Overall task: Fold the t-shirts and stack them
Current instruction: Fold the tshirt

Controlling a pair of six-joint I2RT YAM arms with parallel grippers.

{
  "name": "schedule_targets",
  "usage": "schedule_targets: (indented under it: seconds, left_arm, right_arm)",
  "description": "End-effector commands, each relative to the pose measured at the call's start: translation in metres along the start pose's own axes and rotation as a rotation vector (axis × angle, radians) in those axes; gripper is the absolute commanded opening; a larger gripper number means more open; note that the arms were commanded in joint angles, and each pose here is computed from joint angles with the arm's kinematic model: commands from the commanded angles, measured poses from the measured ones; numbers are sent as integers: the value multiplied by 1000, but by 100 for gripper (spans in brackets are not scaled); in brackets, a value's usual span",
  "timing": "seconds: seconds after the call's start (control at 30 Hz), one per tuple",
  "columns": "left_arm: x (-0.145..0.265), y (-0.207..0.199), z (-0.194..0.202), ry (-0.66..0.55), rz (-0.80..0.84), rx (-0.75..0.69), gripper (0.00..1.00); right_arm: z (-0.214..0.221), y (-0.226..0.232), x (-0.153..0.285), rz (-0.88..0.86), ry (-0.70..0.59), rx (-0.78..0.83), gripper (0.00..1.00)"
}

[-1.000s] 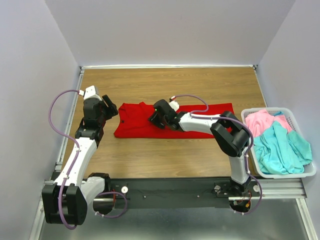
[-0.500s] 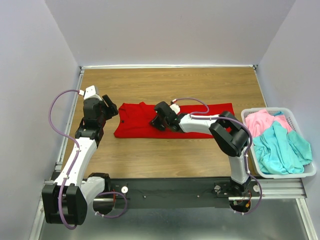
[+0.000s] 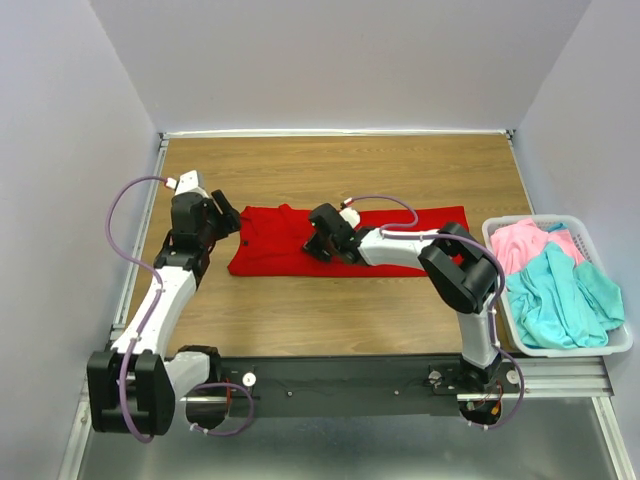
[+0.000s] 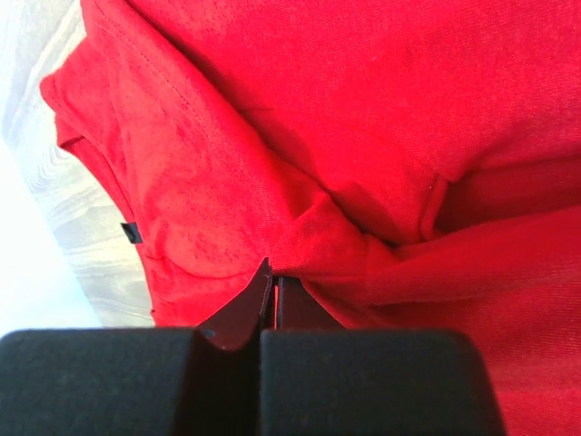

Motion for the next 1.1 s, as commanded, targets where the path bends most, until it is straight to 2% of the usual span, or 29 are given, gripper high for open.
schedule_targets:
  seconds: [0.0,0.3,0.37,0.43,0.47,0.57,0.83,0.97,1.07]
  left_arm:
    - [-15,-13,-8,27,95,-17,70]
    - [-75,-40,4,179,208,-21,69]
    - [-87,-49,-4,182,233,-18,62]
    - [-105,-53,6,230,240,-16,57]
    - [-112,-58,-2,218,252,-19,46]
    - [-133,-65,4,262,275,-9,44]
    - [-163,-72,30,348,293,-4,52]
    - [-168,-73,39,371,291,-4,64]
    - [-171,-74,47,391,301,-6,65]
  right_arm:
    - [1,0,12,-17,3,77,1]
    - [3,7,17,-54,39,218,1]
    - [4,7,16,-56,47,226,1]
    - [4,6,15,-53,50,237,1]
    - [6,5,14,-52,58,241,1]
    - [7,6,12,-57,70,244,1]
    - [9,3,7,-48,73,244,1]
    - [8,2,6,-46,72,243,1]
    - [8,2,7,-46,69,243,1]
Point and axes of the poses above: each gripper's point midway between its finger pads, its own x axis back along the fingers, its own y axis along the line the jaws close on, z = x × y, the point moved 6 cm from there along x, back along the fingers, and after that the axes turned 11 degrees about -x, right-handed, at the moved point
